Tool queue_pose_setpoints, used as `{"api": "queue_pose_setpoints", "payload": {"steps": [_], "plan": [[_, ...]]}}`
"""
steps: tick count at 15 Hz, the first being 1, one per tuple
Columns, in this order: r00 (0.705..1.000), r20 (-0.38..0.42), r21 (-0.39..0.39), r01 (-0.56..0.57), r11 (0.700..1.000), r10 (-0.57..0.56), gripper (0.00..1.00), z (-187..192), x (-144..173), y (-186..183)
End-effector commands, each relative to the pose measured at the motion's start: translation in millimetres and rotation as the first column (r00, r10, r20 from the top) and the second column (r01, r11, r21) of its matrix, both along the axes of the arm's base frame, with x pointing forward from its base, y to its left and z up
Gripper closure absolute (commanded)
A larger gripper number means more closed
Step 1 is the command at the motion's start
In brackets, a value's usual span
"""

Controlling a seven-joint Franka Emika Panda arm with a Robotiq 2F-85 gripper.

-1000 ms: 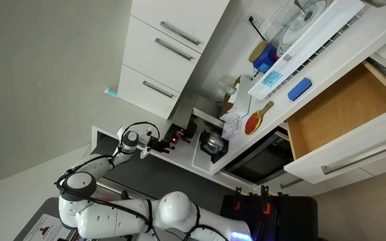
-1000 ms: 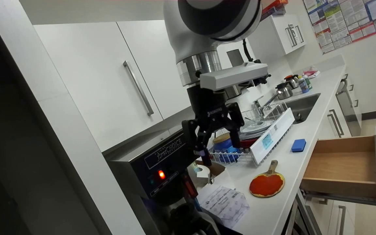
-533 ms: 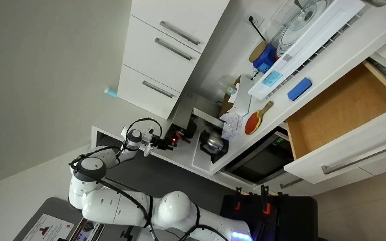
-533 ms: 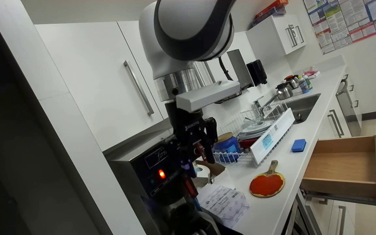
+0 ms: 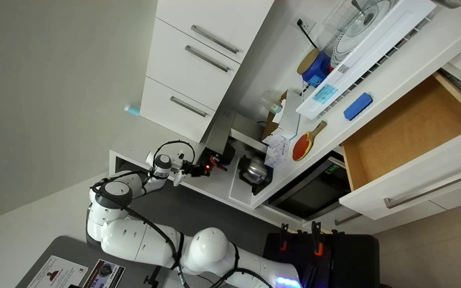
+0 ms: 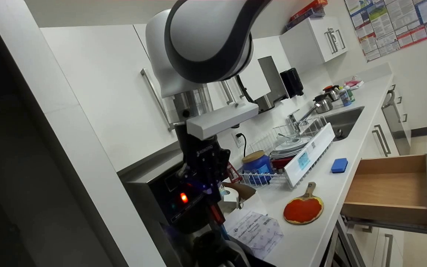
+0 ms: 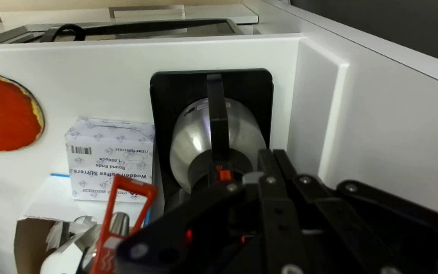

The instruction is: Turn off the coffeemaker

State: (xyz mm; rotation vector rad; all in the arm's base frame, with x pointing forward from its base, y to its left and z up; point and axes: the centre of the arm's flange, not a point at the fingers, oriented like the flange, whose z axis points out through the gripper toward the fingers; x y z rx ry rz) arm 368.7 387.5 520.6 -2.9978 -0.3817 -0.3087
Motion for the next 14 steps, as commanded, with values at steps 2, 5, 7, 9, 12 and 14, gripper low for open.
{"api": "queue_pose_setpoints", "payload": {"steps": [2,5,7,9,12,14], "plan": [[1.0,0.0,0.001,0.003,1.0,-0.003,0.95,0.2,1.3,-1.4],[0.999,0.039,0.014,0.01,1.0,-0.01,1.0,1.8,1.4,6.5],[0.997,0.072,0.038,0.011,0.999,-0.013,1.0,7.5,-4.7,11.2],[0.996,0.094,0.047,-0.003,0.999,-0.002,1.0,11.7,-13.0,17.6],[0.992,0.129,0.025,0.006,1.0,-0.009,1.0,13.6,-23.9,29.3],[0.987,0.157,0.012,0.026,1.0,-0.028,1.0,12.2,-27.4,35.3]]}}
